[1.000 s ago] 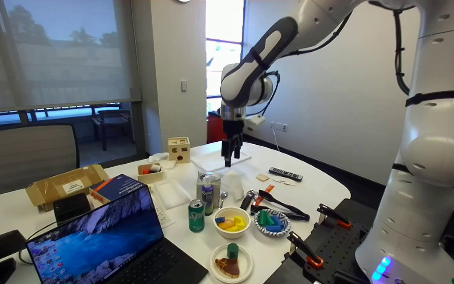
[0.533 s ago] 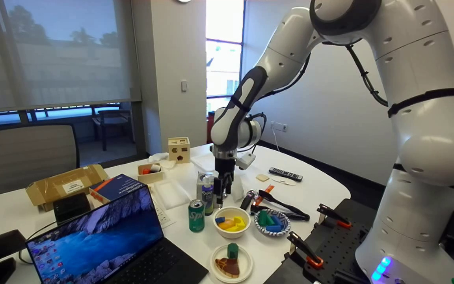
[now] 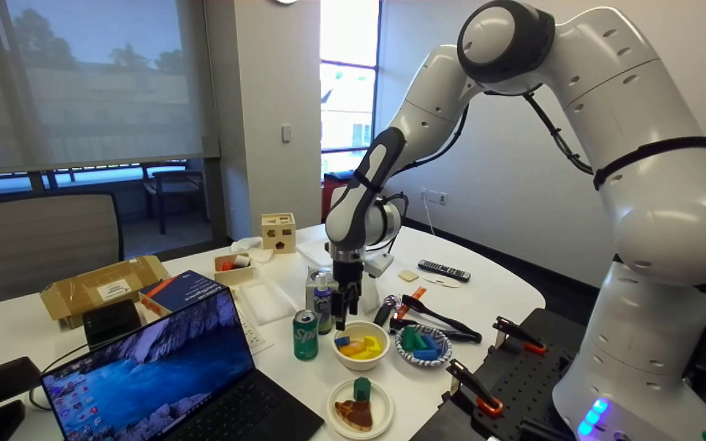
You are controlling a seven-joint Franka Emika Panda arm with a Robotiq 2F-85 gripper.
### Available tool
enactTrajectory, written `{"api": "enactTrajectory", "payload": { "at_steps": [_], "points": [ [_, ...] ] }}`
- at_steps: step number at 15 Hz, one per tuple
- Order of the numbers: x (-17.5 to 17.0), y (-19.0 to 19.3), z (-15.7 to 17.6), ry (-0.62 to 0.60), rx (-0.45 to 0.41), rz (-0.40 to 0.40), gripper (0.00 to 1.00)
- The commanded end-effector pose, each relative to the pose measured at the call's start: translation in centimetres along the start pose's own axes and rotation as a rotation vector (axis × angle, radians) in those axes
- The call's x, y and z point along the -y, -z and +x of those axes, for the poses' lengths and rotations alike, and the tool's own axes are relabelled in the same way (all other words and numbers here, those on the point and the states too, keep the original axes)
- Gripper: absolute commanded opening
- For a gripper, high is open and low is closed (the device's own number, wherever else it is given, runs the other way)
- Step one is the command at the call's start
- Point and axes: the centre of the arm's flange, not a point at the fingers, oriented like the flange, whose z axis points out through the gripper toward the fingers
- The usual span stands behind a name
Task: Move the green block from the white bowl to the white plate
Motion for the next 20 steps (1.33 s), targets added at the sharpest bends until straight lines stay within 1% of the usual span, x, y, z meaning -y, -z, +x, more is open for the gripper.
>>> {"api": "enactTrajectory", "payload": {
  "at_steps": [1, 7, 8, 9, 10, 12, 13, 14, 15, 16, 17, 19, 20],
  "points": [
    [-1.5, -2.0, 1.7, 0.05, -0.006, 0.01, 1.0],
    [-2.9, -4.4, 2.1, 0.094, 0.011, 0.029, 1.0],
    [-3.0, -4.8, 2.4, 0.104, 0.011, 0.032, 0.98],
    [-3.0, -5.2, 2.5, 0.116, 0.012, 0.036, 0.78],
    [-3.0, -5.5, 2.7, 0.126, 0.01, 0.045, 0.79],
    [-2.8, -6.1, 2.9, 0.143, 0.01, 0.056, 0.75],
    [-2.7, -6.4, 2.9, 0.152, 0.008, 0.06, 0.61],
    [-2.5, -6.5, 2.9, 0.153, 0.005, 0.066, 0.5],
    [-2.4, -6.6, 2.9, 0.152, 0.006, 0.067, 0.46],
    [-2.3, -6.6, 2.8, 0.152, 0.005, 0.069, 0.38],
    [-2.2, -6.5, 2.8, 0.152, 0.003, 0.07, 0.29],
    [-2.2, -6.4, 2.7, 0.149, 0.001, 0.07, 0.16],
    [-2.3, -6.2, 2.5, 0.147, -0.001, 0.07, 0.16]
  ]
}}
